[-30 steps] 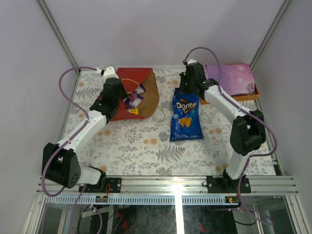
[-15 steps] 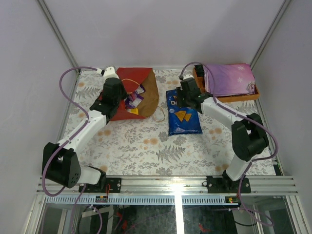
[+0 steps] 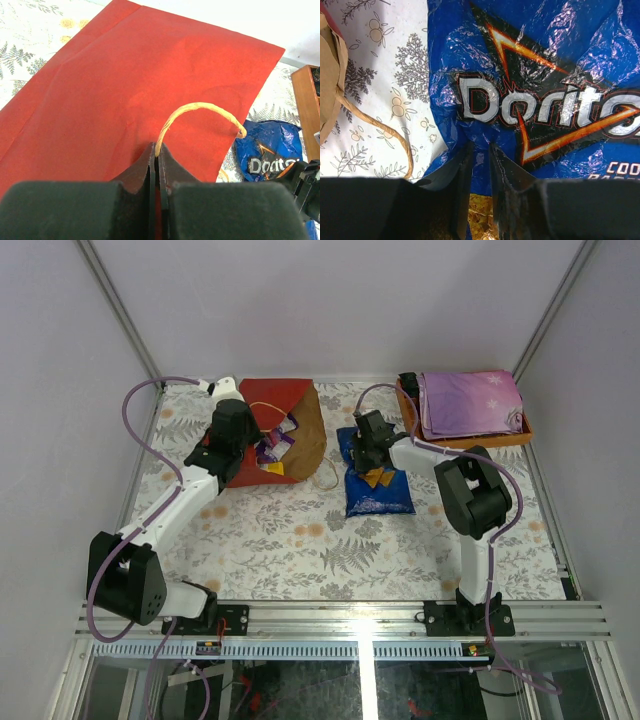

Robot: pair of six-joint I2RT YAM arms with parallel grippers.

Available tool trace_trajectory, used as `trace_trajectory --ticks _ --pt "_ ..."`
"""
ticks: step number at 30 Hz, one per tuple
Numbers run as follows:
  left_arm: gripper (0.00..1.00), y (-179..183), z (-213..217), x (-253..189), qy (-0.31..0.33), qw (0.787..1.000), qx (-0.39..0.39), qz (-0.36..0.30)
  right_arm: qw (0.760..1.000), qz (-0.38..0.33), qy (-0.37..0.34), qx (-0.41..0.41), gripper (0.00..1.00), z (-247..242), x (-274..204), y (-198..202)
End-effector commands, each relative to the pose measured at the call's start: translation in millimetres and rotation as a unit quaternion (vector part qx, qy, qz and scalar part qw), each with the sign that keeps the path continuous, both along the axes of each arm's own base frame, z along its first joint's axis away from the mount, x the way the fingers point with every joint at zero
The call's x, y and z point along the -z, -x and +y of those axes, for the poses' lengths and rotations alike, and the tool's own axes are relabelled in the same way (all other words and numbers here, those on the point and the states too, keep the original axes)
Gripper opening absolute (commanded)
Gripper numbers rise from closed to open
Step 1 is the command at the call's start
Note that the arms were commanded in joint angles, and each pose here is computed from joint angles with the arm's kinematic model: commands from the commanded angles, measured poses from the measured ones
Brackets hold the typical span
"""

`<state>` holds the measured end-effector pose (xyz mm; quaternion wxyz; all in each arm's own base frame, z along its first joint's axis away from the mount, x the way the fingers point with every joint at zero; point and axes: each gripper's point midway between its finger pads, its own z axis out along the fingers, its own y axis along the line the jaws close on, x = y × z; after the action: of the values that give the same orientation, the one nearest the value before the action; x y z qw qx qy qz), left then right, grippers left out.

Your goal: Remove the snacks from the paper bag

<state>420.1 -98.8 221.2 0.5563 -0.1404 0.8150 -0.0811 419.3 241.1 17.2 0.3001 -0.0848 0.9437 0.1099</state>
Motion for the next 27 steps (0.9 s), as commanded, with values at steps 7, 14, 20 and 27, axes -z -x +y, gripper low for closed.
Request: trace_trajectory --ticks 7,14,20,27 --pt "0.00 4.9 19.7 14.0 -0.026 0.999 -0.026 0.022 1.000 -0.009 0.018 0.001 0.57 -6.8 -9.7 -33.2" --pt "0.00 5.2 20.9 5.1 -0.028 0.999 -0.027 0.017 0.999 -0.038 -0.019 0.003 0.96 1.2 -64.2 -28.0" --pt "0.00 9.2 20.3 1.7 -0.022 0.999 -0.024 0.013 0.997 -0.060 -0.011 0.046 1.00 -15.3 -91.9 3.0" --pt "0.00 13.6 18.7 1.3 -0.019 0.999 -0.017 0.019 0.996 -0.041 0.004 0.076 0.99 -23.2 -73.8 42.9"
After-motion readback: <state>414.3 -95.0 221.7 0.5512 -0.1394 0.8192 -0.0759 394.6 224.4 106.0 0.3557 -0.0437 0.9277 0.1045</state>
